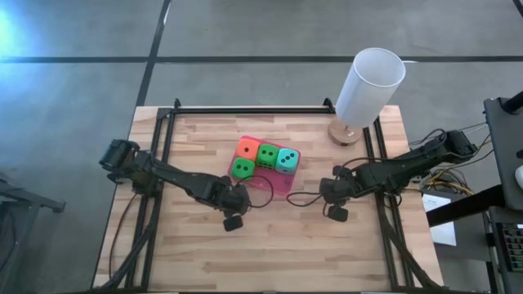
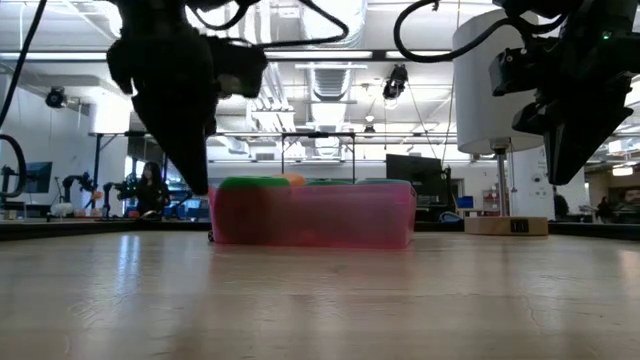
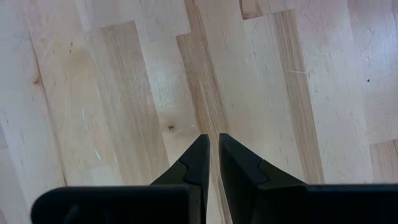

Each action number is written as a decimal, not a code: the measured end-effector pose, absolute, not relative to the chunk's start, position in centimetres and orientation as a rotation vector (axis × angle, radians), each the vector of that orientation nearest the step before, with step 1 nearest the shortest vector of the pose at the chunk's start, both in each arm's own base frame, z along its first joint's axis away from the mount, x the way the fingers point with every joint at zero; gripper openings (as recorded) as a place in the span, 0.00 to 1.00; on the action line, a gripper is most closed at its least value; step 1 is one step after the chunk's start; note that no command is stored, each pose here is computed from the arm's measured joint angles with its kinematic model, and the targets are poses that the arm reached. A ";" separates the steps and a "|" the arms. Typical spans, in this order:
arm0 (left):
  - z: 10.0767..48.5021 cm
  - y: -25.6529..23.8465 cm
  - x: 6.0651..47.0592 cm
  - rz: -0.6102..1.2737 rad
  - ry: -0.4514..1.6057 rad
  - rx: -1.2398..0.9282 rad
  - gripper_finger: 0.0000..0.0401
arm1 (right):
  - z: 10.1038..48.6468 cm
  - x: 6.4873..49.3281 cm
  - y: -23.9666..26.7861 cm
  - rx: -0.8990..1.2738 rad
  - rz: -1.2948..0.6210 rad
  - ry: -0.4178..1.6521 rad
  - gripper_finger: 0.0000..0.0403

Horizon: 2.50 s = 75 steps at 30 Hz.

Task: Pick & Place Dice
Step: Put the small orange die into the pink bin

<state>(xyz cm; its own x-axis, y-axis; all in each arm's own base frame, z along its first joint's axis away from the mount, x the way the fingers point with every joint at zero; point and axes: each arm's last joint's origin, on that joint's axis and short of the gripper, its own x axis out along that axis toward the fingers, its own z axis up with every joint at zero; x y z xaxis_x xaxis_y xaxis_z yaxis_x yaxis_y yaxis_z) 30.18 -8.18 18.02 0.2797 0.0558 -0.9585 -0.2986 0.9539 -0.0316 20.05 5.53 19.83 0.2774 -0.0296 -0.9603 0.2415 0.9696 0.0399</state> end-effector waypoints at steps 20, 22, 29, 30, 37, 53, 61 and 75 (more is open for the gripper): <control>22.3 -6.4 33.1 0.231 1.096 0.035 0.14 | 19.9 20.2 5.6 0.191 -0.178 1.267 0.08; 22.4 -5.7 33.4 0.250 1.078 0.060 0.14 | 19.9 20.2 5.6 0.192 -0.177 1.265 0.08; 22.6 -2.5 34.3 0.305 1.045 0.071 0.14 | 19.9 20.2 5.6 0.188 -0.175 1.265 0.08; 22.6 -2.1 34.3 0.312 1.042 0.072 0.14 | 19.9 20.2 5.6 0.187 -0.174 1.265 0.08; 22.8 0.3 34.7 0.317 1.025 0.126 0.14 | 19.9 20.2 5.6 0.188 -0.173 1.262 0.08; 20.4 0.9 34.5 0.245 1.049 0.200 0.14 | 19.9 20.2 5.6 0.190 -0.173 1.259 0.08; 20.5 0.9 34.6 0.245 1.032 0.200 0.16 | 19.9 20.2 5.6 0.190 -0.173 1.259 0.08; 20.4 1.5 34.2 0.280 1.069 0.205 0.40 | 19.9 20.2 5.6 0.190 -0.173 1.259 0.08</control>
